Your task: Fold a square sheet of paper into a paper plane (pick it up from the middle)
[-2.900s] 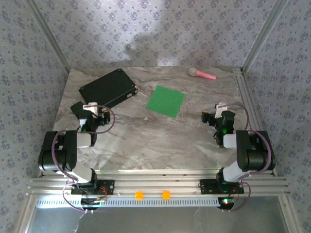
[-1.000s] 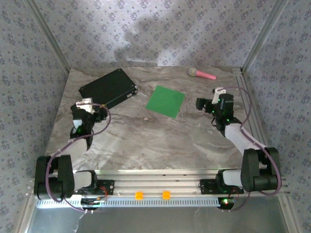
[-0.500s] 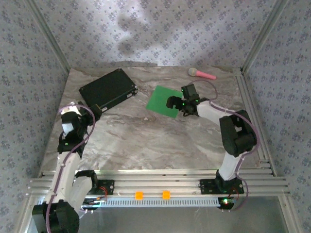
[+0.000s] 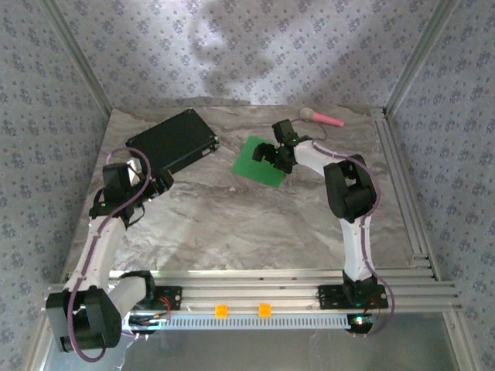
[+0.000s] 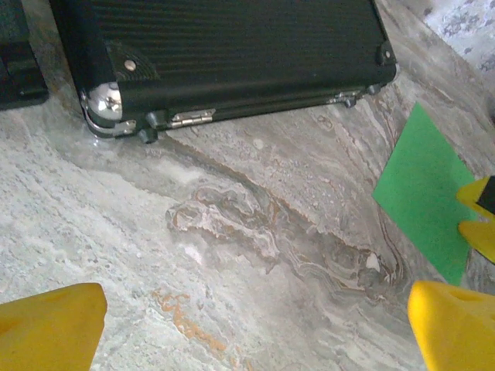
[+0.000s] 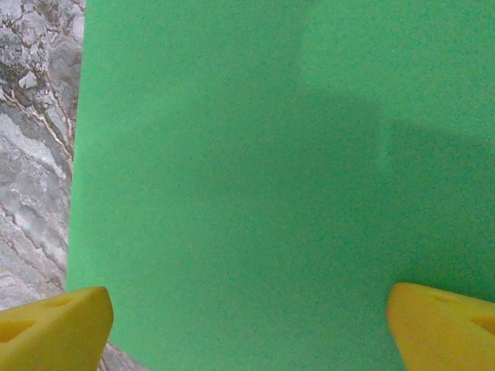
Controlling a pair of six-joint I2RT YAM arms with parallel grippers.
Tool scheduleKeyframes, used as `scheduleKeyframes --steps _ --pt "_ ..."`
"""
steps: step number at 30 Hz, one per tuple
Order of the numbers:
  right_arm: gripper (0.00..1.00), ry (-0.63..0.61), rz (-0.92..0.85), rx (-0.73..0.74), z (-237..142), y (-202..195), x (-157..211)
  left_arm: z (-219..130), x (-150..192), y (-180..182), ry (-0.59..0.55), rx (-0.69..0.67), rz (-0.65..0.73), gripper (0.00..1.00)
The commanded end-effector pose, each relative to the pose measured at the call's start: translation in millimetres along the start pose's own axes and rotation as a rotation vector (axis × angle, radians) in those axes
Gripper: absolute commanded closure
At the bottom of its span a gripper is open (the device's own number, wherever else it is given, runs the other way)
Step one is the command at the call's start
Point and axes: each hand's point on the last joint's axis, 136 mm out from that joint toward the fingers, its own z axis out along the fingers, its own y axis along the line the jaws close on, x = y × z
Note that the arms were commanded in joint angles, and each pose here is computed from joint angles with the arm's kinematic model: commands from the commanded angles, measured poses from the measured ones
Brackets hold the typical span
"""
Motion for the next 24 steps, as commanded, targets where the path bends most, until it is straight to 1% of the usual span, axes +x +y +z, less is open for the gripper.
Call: scheduleKeyframes --steps 1,4,8,13,15,17,19,24 --pt "0.07 0.13 -0.017 0.062 9 -9 30 -4 -1 -11 0.034 0.039 -0.022 0.0" --pt "0.07 0.184 -0.07 0.104 11 -20 48 -4 2 -11 0.05 0.044 -0.033 0.0" --pt "0.07 0.252 -0.164 0.136 4 -31 80 -4 9 -16 0.072 0.078 -0.039 0.0" --pt "0.06 0.335 -0.258 0.133 -10 -45 132 -2 17 -27 0.12 0.129 -0.032 0.0" --pt "0.06 0.356 -0.27 0.138 -16 -51 151 0 21 -32 0.137 0.132 -0.016 0.0" --pt "0.06 0.375 -0.28 0.113 -20 -50 169 3 25 -36 0.153 0.13 0.001 0.0" --pt "0.06 0.4 -0.274 0.113 -23 -58 193 7 30 -42 0.172 0.129 0.014 0.0" --pt "0.06 0.4 -0.25 0.064 -25 -49 220 16 43 -58 0.214 0.144 0.038 0.0"
